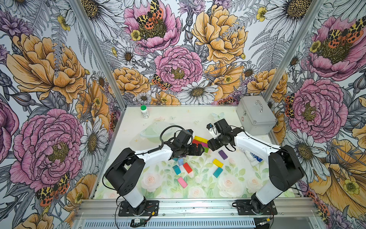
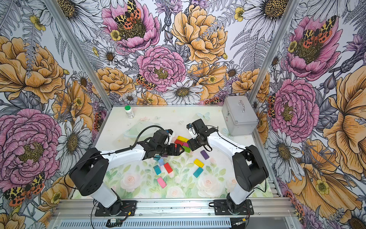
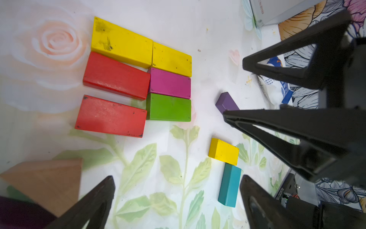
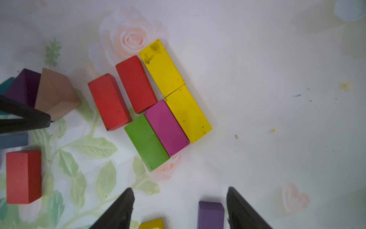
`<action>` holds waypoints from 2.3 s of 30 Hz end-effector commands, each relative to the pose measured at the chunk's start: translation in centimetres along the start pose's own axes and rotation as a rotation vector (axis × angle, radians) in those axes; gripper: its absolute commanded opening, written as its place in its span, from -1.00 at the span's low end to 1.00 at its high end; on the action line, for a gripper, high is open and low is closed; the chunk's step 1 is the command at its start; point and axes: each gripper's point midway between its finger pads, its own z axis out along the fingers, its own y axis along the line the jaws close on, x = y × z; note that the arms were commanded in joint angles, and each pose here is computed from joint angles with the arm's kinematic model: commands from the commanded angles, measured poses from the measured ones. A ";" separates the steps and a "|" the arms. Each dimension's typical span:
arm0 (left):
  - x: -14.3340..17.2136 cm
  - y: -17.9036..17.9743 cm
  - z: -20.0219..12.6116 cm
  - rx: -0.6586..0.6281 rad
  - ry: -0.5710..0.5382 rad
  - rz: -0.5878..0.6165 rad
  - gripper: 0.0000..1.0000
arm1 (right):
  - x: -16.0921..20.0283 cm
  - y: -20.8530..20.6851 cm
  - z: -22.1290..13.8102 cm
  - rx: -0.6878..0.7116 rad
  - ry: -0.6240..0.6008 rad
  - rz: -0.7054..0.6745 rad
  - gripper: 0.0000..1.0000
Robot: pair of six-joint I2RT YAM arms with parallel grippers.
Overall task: Assemble a piece of candy with building blocks
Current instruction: Assemble the building blocks at the center of the board.
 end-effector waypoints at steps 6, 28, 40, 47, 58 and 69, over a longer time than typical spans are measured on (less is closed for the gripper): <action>-1.1 0.2 1.9 -0.042 -0.016 -0.026 0.97 | -1.3 -0.9 -1.2 0.043 -0.110 0.065 0.76; -1.6 1.0 6.3 -0.054 0.036 -0.049 0.97 | -1.1 -3.1 -1.8 0.062 -0.138 0.108 0.76; -3.2 1.5 1.1 -0.015 -0.031 -0.078 0.97 | -0.9 -3.4 -3.2 0.085 -0.169 0.119 0.77; -9.2 2.4 -1.2 0.055 -0.178 -0.150 0.97 | -1.5 -3.1 -3.8 0.067 -0.227 0.151 0.78; -14.3 4.5 5.7 0.089 -0.265 -0.320 0.97 | -1.1 -2.6 -4.2 0.041 -0.286 0.192 0.81; -11.8 6.1 8.3 0.053 -0.350 -0.479 0.97 | -1.0 -3.2 -5.0 0.060 -0.322 0.207 0.81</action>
